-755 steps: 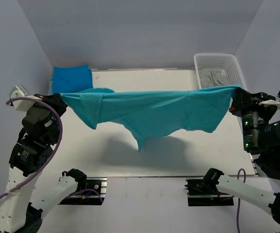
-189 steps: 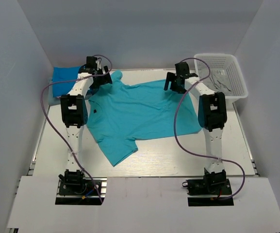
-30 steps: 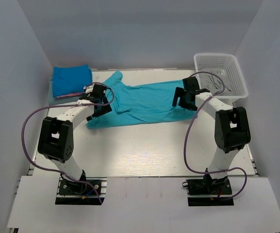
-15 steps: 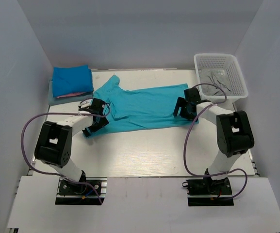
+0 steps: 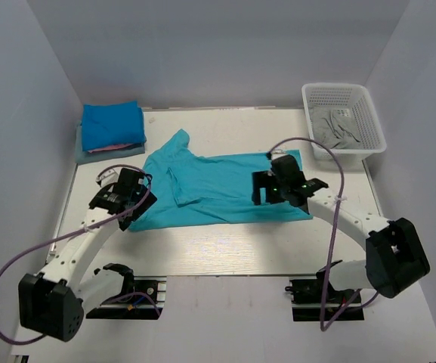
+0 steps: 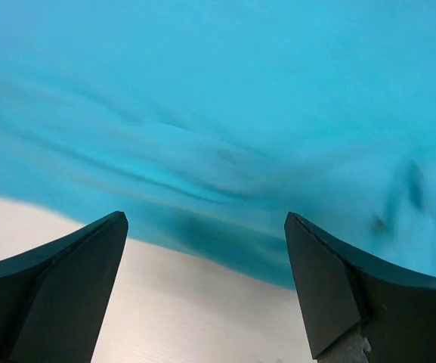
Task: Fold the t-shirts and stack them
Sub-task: Fold the flattened tshirt in 1/3 of the way
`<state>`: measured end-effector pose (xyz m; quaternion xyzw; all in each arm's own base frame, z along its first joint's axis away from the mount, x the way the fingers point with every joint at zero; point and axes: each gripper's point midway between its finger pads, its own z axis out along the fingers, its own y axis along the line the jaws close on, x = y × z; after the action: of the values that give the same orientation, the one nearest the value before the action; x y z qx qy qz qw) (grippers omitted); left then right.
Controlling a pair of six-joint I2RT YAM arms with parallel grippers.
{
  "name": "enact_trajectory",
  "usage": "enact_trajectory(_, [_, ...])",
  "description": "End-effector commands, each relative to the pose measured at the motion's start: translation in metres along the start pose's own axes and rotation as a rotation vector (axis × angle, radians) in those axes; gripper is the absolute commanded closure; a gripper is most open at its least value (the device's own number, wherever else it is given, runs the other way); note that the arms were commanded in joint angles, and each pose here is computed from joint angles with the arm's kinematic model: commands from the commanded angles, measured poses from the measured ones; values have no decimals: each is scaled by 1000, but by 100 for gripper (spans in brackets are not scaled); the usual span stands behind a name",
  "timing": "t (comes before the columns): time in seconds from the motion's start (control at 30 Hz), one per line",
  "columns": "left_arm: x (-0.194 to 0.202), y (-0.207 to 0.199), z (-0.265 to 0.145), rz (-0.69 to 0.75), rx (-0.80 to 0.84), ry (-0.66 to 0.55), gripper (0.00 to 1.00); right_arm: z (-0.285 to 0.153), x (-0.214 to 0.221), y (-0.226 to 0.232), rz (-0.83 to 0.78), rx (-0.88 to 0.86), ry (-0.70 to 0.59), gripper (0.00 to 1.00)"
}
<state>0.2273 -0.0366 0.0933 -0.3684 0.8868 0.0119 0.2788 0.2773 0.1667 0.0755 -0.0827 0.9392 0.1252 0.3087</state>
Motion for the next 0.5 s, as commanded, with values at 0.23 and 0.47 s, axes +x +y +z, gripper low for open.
enact_trajectory(0.23, [-22,-46,-4,-203,165,-36,1,5,-47,197,-774,-427,-186,10])
enact_trajectory(0.47, [-24,-63,7,-277,166,-16,1,31,-55,234,-1085,-365,-244,10])
